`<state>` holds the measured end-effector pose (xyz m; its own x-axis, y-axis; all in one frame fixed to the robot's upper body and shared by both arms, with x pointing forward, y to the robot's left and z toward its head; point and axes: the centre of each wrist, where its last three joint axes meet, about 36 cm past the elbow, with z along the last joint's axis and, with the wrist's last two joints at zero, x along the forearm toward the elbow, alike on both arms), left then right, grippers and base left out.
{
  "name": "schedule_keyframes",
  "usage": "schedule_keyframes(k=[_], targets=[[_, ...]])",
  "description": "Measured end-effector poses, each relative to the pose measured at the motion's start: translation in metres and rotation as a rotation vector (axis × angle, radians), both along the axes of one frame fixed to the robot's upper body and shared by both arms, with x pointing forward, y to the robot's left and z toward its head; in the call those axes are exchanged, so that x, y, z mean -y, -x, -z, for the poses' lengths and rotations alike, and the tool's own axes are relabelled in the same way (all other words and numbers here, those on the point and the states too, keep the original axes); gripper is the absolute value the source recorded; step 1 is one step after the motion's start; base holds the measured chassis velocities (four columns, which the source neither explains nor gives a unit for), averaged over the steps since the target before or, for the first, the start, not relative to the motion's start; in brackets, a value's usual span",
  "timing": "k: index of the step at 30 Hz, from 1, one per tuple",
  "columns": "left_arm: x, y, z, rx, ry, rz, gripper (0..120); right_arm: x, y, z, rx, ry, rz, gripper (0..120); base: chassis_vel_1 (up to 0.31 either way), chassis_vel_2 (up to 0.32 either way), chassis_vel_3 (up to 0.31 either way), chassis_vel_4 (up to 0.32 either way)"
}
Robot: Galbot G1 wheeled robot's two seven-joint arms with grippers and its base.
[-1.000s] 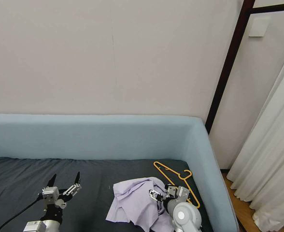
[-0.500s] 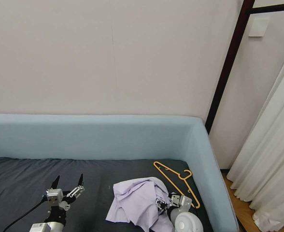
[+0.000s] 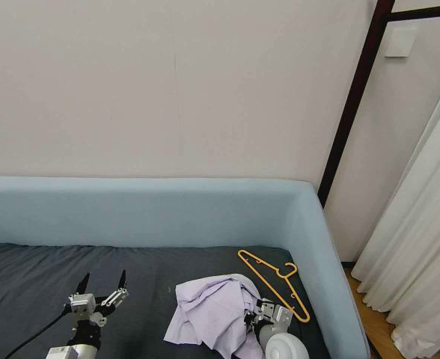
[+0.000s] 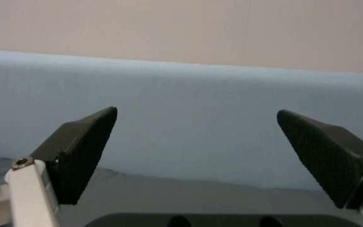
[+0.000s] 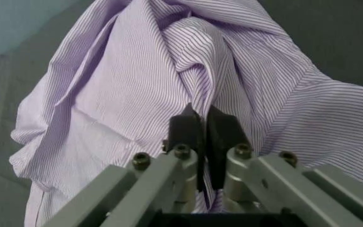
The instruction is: Pick up the clothes from the sofa and hang them on the clothes hanger.
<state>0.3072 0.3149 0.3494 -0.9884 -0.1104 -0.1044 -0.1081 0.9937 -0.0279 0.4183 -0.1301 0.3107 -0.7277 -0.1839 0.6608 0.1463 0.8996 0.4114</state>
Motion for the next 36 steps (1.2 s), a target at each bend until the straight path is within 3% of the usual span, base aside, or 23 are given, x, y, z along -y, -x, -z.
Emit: schedule_keyframes(k=[7, 11, 16, 22, 26, 36], targets=[[0.004, -0.001, 0.002, -0.001, -0.002, 0.005, 100, 0.001, 0.004, -0.003, 0.142, -0.057, 0.045, 0, 0.000, 0.000, 0.000, 0.000], [0.004, -0.001, 0.005, 0.000, -0.005, 0.003, 100, 0.003, 0.008, -0.008, 0.392, -0.203, 0.048, 0, 0.000, 0.000, 0.000, 0.000], [0.004, -0.002, 0.006, 0.004, -0.006, 0.003, 100, 0.003, 0.012, -0.023, 0.556, -0.293, 0.047, 0, 0.000, 0.000, 0.000, 0.000], [0.006, -0.002, 0.005, 0.009, -0.005, 0.004, 100, 0.011, 0.014, -0.045, 0.723, -0.321, -0.013, 0, 0.000, 0.000, 0.000, 0.000], [0.006, -0.003, 0.004, 0.016, -0.004, 0.002, 100, 0.036, -0.001, -0.088, 0.882, -0.299, -0.078, 0, 0.000, 0.000, 0.000, 0.000], [0.007, -0.005, 0.005, 0.022, -0.006, -0.002, 100, 0.077, -0.035, -0.133, 1.029, -0.261, -0.162, 0, 0.000, 0.000, 0.000, 0.000]])
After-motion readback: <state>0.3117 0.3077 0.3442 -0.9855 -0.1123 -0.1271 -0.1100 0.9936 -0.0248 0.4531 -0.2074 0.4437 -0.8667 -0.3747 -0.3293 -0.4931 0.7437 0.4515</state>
